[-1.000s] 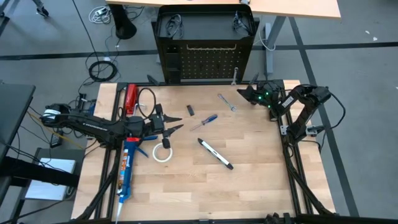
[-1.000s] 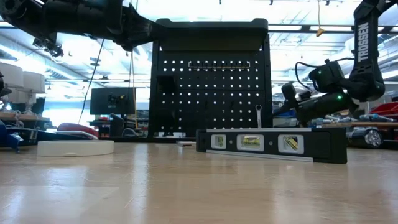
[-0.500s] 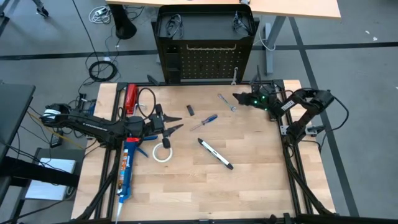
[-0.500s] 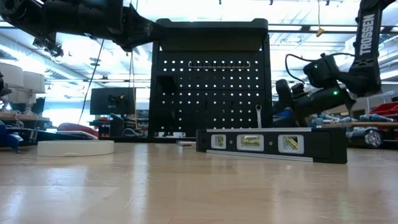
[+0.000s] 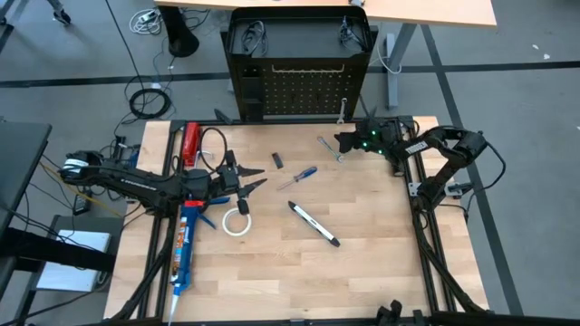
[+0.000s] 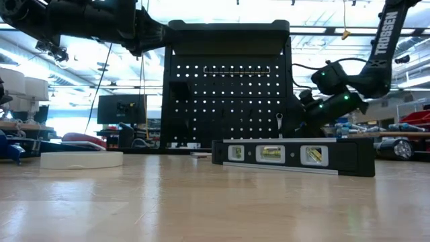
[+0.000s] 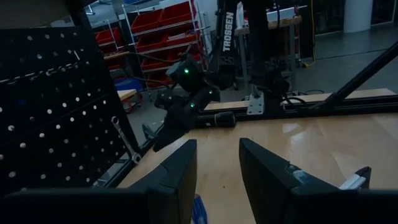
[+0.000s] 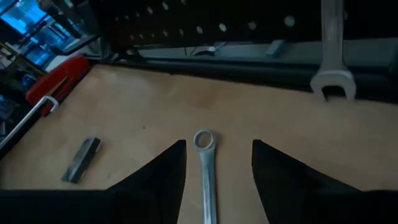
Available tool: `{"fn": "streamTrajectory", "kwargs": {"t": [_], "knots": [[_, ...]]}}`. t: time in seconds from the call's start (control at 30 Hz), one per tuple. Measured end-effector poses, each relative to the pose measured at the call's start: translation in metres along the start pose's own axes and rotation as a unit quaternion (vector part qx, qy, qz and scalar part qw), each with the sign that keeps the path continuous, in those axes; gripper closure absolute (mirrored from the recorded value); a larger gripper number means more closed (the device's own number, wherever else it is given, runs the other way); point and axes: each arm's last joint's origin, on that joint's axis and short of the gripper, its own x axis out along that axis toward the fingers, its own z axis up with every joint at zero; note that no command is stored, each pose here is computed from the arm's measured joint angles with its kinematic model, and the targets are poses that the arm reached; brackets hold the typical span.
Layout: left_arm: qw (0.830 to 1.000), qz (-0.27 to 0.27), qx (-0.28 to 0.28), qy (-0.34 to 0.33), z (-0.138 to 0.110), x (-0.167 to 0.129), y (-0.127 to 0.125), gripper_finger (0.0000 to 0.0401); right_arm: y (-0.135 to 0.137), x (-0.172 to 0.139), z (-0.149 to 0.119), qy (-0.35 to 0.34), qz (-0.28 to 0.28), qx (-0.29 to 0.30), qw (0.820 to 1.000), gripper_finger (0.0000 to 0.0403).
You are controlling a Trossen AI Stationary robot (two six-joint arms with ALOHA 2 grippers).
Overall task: Hang tools onto peg board
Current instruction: Hang the wrench onto the black pegboard
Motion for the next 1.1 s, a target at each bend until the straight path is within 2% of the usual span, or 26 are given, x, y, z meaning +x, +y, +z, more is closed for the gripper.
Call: {"fn": "streamTrajectory", "kwargs": {"t": [0.13, 0.27, 0.37, 0.53, 0.8, 0.9, 1.1], "knots": [[1.0, -0.001, -0.001, 0.008, -0.002, 0.0, 0.0, 0.0275, -0.003, 0.003, 0.007, 0.002, -0.005, 0.003, 1.0, 0.0202], [1.0, -0.003, -0.006, 0.019, -0.004, 0.0, -0.001, 0.0275, 0.004, 0.003, 0.0, 0.048, 0.041, -0.011, 0.998, 0.0181], [1.0, -0.004, -0.005, 0.024, -0.005, 0.0, -0.001, 0.0275, 0.015, 0.0, -0.012, 0.103, 0.043, -0.061, 0.992, 0.0175], [1.0, -0.004, -0.006, 0.025, -0.005, 0.0, -0.001, 0.0275, 0.036, -0.012, -0.033, 0.173, -0.003, -0.168, 0.971, 0.0179], [1.0, 0.001, -0.006, 0.025, -0.005, 0.0, -0.001, 0.0275, 0.064, -0.024, -0.043, 0.14, -0.079, -0.311, 0.937, 0.018], [1.0, 0.001, -0.015, 0.026, -0.005, 0.0, -0.001, 0.0275, 0.064, -0.023, -0.044, 0.138, -0.088, -0.319, 0.934, 0.0177], [1.0, 0.001, -0.017, 0.026, -0.005, 0.0, -0.001, 0.0275, 0.051, -0.017, -0.049, 0.173, -0.098, -0.295, 0.935, 0.0175]]}}
